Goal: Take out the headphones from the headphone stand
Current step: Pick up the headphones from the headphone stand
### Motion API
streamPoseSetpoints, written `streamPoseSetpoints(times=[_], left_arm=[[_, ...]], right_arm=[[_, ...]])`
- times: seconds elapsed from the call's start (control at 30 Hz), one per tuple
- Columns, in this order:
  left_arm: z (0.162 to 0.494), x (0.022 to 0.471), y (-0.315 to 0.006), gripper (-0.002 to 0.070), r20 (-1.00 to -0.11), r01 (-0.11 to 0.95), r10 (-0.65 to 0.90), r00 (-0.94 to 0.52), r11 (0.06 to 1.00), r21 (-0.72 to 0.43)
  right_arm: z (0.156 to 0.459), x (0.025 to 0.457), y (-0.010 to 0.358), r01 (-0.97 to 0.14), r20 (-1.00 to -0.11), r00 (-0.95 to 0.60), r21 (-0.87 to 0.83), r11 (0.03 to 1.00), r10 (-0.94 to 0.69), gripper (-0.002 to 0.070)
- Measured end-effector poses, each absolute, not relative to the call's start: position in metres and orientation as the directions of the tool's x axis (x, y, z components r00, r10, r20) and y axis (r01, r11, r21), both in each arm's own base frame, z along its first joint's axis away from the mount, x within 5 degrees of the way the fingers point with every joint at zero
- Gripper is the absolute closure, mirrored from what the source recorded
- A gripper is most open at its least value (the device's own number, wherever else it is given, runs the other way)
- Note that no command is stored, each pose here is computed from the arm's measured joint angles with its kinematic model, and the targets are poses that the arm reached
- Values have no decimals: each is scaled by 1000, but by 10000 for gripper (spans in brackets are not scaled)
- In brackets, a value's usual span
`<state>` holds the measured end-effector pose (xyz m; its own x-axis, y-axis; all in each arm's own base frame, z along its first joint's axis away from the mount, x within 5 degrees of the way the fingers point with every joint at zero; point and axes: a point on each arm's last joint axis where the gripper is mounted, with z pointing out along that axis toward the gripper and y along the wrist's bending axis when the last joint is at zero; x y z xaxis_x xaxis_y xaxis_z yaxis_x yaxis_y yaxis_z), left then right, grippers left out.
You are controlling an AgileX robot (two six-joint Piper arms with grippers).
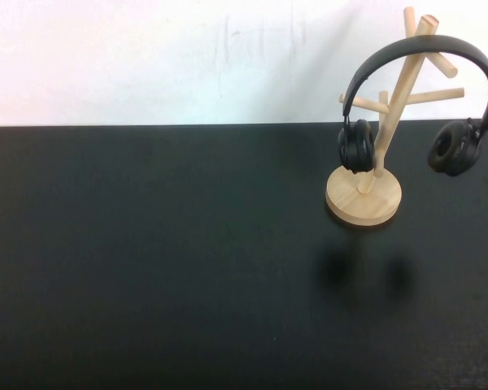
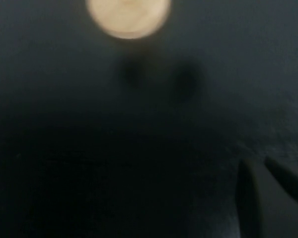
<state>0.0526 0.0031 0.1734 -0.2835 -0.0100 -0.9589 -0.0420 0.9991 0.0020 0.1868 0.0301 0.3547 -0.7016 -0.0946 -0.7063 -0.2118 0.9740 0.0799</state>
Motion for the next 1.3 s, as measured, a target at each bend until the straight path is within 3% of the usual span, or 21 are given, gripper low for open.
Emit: streamPoseSetpoints(times=[0.1,0.2,0.4,0.47,0.73,1.13,1.3], left_arm=[[173,53,3,679,-959,-42,-10,-284,999,2],[173,53,3,679,-959,-42,-10,-284,999,2],[173,53,3,679,-959,-42,-10,-284,999,2],[173,53,3,679,-959,-42,-10,-284,999,2],[173,53,3,679,-959,-42,-10,-284,999,2],[173,53,3,679,-959,-42,-10,-284,999,2],[173,53,3,679,-959,-42,-10,-284,999,2]], right_arm=[[372,203,40,-293,-752,-609,-83,953,-252,662],[387,219,47,-323,-801,-426,-301,897,-421,577],[386,250,59,-348,-749,-203,-547,761,-631,260],[379,260,62,-366,-706,-176,-600,711,-686,202],[356,298,74,-372,-632,-66,-702,607,-772,198],[326,349,63,-274,-671,40,-720,638,-740,199],[316,360,62,-241,-641,89,-757,608,-762,199]])
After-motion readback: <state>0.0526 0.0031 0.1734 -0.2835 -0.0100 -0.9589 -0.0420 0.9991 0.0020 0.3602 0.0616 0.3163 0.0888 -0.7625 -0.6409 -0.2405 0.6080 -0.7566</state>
